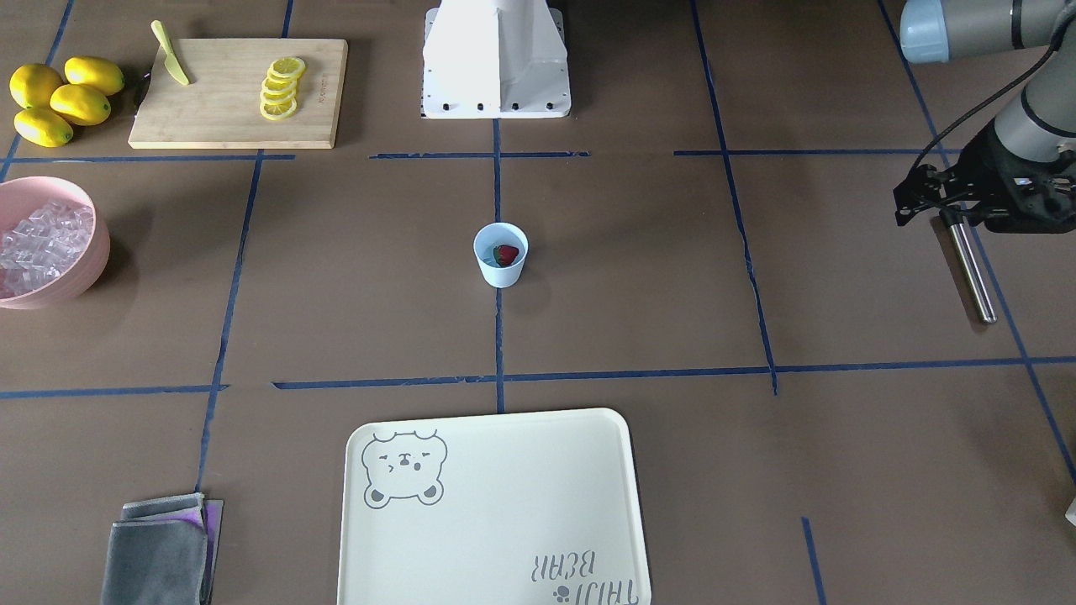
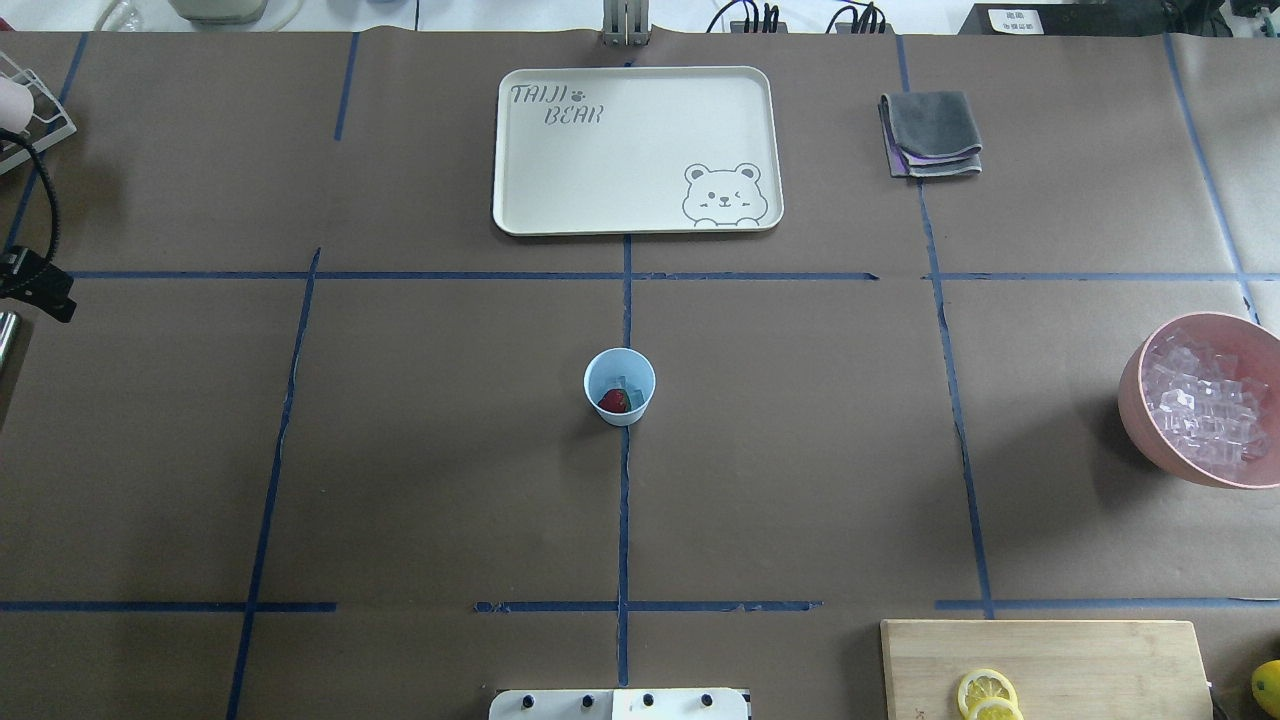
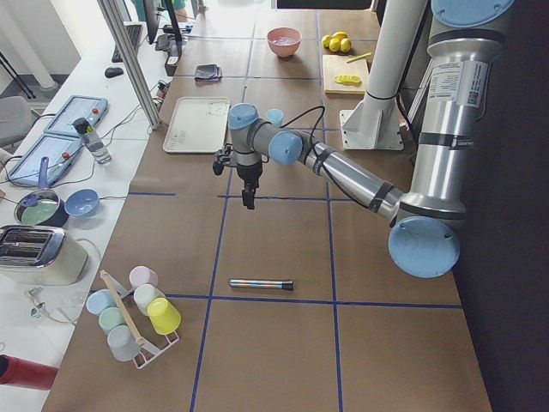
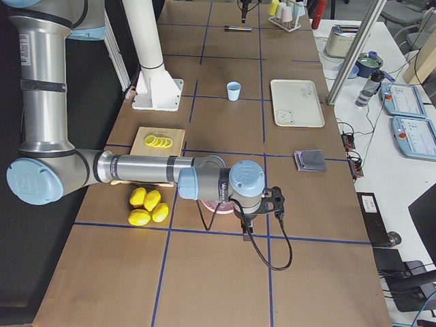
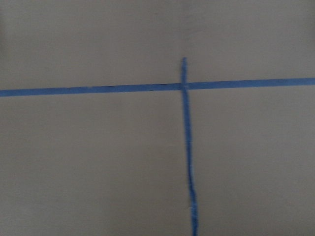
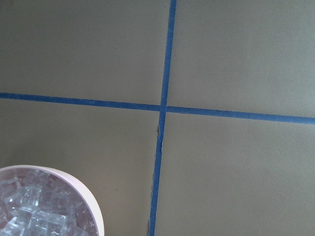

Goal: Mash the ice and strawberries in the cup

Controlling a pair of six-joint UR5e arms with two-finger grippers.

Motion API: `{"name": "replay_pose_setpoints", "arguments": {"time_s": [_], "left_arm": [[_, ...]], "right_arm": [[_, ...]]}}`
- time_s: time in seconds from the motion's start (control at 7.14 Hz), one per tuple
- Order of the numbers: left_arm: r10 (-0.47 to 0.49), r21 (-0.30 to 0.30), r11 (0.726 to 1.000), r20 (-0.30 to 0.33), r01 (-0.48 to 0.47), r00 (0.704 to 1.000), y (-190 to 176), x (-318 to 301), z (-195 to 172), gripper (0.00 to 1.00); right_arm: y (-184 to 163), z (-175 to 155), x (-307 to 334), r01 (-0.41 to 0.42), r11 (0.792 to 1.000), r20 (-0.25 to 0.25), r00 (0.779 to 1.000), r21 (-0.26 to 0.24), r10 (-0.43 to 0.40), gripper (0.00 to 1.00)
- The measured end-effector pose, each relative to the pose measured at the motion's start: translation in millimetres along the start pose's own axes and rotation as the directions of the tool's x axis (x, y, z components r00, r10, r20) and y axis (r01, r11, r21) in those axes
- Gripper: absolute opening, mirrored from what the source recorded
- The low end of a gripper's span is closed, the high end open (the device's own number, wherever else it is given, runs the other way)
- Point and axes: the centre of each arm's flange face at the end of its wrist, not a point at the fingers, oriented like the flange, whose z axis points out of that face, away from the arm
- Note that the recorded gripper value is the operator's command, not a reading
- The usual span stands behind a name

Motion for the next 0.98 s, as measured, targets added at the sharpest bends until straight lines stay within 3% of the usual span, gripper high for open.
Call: {"name": "replay_pose_setpoints", "arguments": {"time_s": [0.42,0.98], "left_arm": [[0.016,0.034,0.999,-0.017,-0.015,1.0,-5.4,-71.7,70.2,1.0],[-0.005,0.041,0.999,-0.015,0.005,1.0,-5.2,-131.2,134.5,1.0]], "right_arm": [[-1.2,-0.1,0.0,0.0,1.0,0.0,1.0,0.0,0.0,1.0],[-5.2,-0.4,0.0,0.002,1.0,0.0,1.0,0.002,-0.002,1.0]]}}
